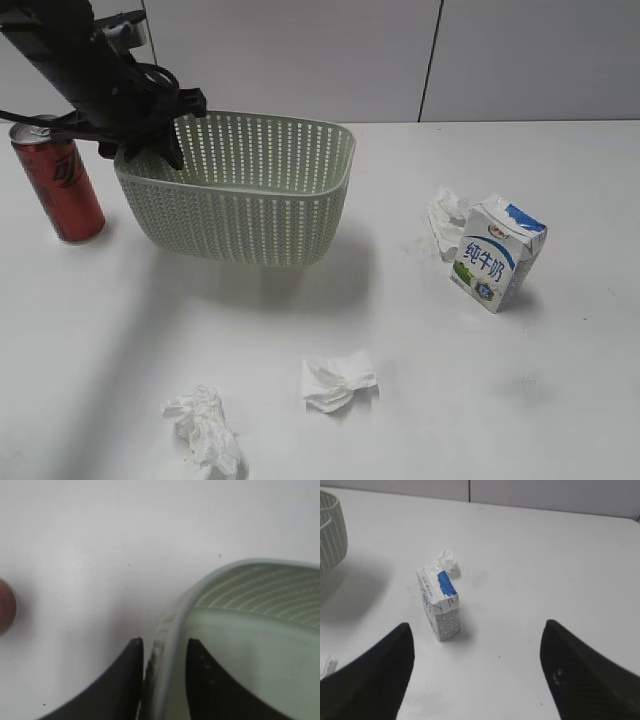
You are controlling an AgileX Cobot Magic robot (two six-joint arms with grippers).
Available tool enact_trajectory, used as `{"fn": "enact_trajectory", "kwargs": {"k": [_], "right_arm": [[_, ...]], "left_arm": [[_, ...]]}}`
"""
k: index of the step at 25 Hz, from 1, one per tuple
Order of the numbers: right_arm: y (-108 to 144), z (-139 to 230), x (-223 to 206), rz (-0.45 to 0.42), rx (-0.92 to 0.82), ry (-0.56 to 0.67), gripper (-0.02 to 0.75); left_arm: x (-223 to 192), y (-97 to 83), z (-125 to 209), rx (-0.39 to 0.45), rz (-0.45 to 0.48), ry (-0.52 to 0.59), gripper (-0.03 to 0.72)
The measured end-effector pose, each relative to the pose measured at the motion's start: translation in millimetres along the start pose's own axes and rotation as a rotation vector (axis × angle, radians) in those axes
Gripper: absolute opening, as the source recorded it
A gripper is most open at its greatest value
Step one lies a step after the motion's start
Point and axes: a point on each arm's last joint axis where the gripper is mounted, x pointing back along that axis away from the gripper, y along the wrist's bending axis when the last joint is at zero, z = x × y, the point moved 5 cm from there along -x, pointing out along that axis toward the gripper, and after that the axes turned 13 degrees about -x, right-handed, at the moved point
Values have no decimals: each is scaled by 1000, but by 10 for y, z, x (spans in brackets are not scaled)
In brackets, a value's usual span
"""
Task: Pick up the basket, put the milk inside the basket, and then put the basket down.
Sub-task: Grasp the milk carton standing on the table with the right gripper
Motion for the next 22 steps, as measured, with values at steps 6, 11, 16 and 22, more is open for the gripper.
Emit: {"fn": "enact_trajectory", "kwargs": {"k": [6,11,16,22], "right_arm": [[46,-155,-647,-47,81,205,661],[67,-165,-1183,-83,112,398,669],[317,-98,-1596,-150,227,511,669],[375,125,-2009,-149,295,610,669]], "left_arm": [[0,1,-15,0,0,-11,226],[0,1,-23,0,-1,-16,226],[0,1,-24,0,-1,-17,226],[0,1,-28,0,-1,-20,226]]}}
